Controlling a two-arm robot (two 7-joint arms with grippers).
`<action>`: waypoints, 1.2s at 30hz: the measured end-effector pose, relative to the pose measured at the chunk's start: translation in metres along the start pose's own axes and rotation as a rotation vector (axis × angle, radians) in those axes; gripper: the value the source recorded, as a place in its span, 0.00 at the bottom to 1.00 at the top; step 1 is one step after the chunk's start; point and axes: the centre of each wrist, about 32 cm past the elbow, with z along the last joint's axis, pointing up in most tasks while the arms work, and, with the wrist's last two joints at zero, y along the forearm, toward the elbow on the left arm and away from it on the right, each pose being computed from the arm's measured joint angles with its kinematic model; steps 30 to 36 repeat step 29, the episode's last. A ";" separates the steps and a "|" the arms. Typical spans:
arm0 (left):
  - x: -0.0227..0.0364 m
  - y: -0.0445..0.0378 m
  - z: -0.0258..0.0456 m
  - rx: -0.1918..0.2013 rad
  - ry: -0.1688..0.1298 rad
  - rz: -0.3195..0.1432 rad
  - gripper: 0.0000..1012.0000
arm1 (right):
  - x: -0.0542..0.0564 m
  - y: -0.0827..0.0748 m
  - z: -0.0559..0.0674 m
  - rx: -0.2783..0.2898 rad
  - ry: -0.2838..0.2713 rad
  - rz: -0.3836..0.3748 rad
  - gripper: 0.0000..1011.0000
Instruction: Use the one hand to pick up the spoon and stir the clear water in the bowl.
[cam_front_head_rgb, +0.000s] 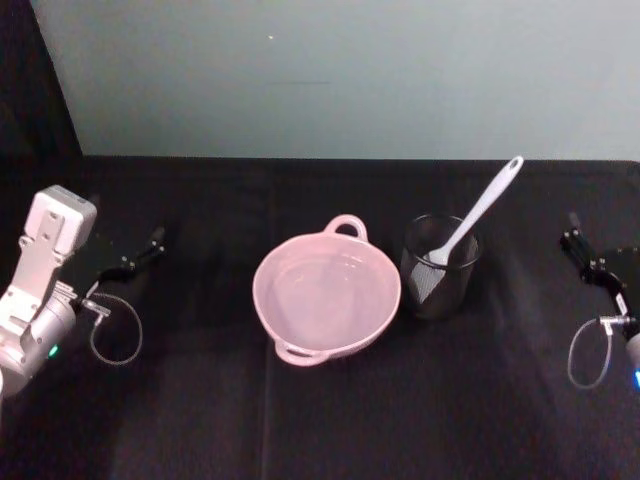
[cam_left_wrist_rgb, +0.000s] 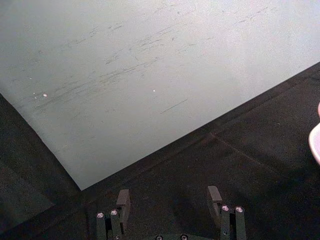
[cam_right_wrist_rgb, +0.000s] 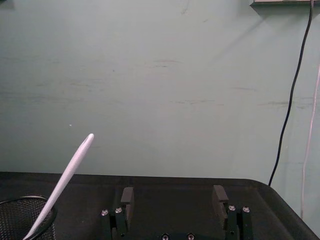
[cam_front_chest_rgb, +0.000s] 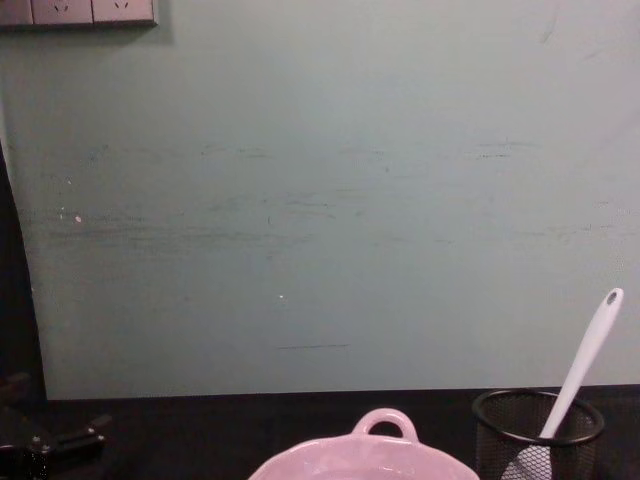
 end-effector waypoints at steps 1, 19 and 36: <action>0.0000 0.0000 0.0000 0.000 0.000 0.000 1.00 | 0.000 0.000 0.000 0.000 0.000 0.000 0.99; 0.0000 0.0000 0.0000 0.000 0.000 0.000 1.00 | -0.001 0.000 0.000 0.002 -0.007 0.000 0.99; 0.0000 0.0000 0.0000 0.000 0.000 0.000 1.00 | -0.001 0.000 0.000 0.004 -0.008 0.001 0.99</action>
